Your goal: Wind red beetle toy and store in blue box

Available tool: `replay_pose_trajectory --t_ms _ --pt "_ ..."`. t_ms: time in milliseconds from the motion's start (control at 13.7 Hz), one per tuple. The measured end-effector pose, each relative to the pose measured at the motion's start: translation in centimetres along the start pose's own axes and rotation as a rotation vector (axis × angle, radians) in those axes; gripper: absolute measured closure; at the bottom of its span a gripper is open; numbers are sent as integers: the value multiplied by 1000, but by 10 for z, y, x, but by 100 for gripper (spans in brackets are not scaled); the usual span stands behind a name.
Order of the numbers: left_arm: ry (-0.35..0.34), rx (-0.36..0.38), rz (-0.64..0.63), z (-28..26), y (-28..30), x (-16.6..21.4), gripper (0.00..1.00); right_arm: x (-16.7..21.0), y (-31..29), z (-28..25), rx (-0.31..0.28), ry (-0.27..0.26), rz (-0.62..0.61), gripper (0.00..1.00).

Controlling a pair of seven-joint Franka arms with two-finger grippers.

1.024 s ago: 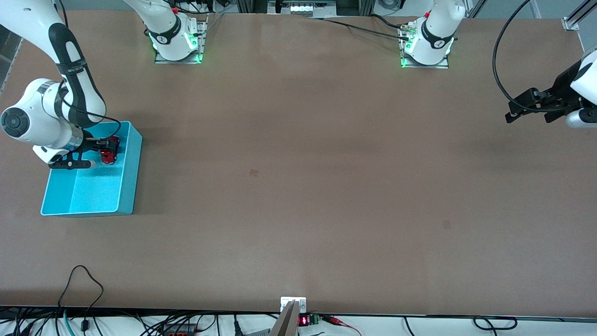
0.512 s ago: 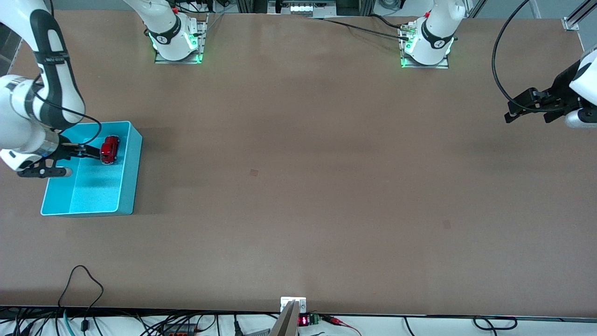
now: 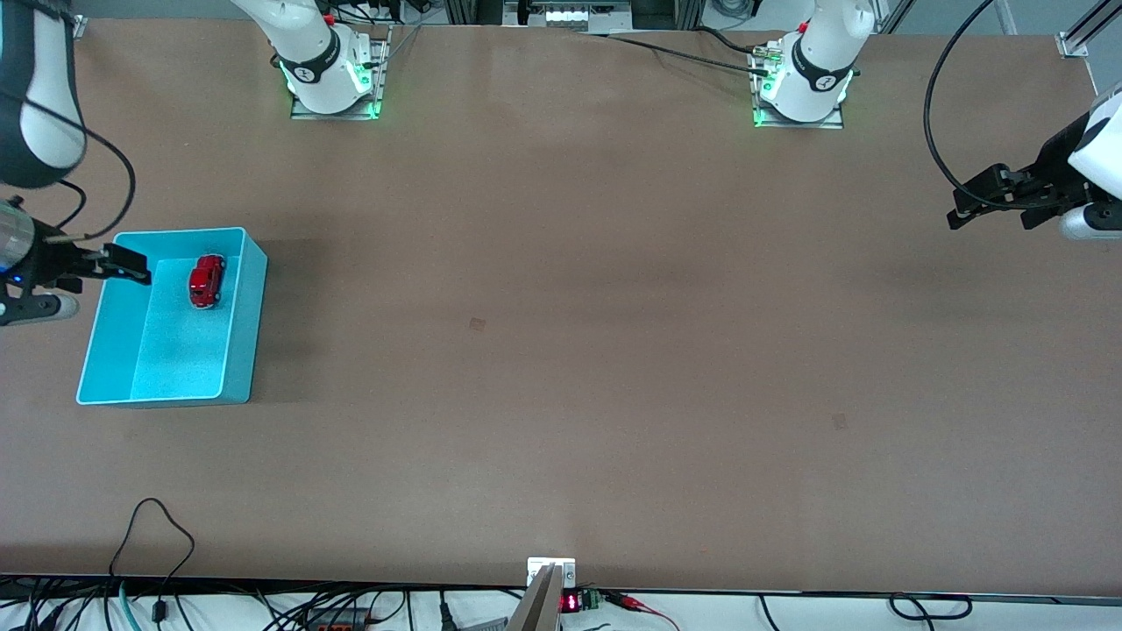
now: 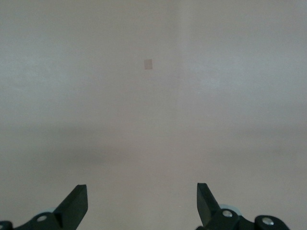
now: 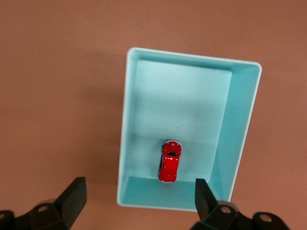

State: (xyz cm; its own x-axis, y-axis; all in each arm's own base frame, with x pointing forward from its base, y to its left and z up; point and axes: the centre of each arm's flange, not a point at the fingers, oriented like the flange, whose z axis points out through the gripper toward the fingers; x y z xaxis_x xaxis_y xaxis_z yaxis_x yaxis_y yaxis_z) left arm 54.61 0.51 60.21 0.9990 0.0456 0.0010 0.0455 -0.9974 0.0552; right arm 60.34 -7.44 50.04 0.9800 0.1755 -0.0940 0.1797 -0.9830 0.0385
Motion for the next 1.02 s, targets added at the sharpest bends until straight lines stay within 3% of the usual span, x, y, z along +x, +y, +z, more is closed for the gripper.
replay_pose_trajectory --t_ms 146,439,1024 --pt "6 0 3 -1 1 1 0 -2 -27 -40 6 -14 -33 0" --pt "9 0 2 -1 1 1 0 -19 -41 -89 15 6 -14 0" --pt "9 0 2 -1 1 1 0 -27 -41 -97 21 -2 -10 0"
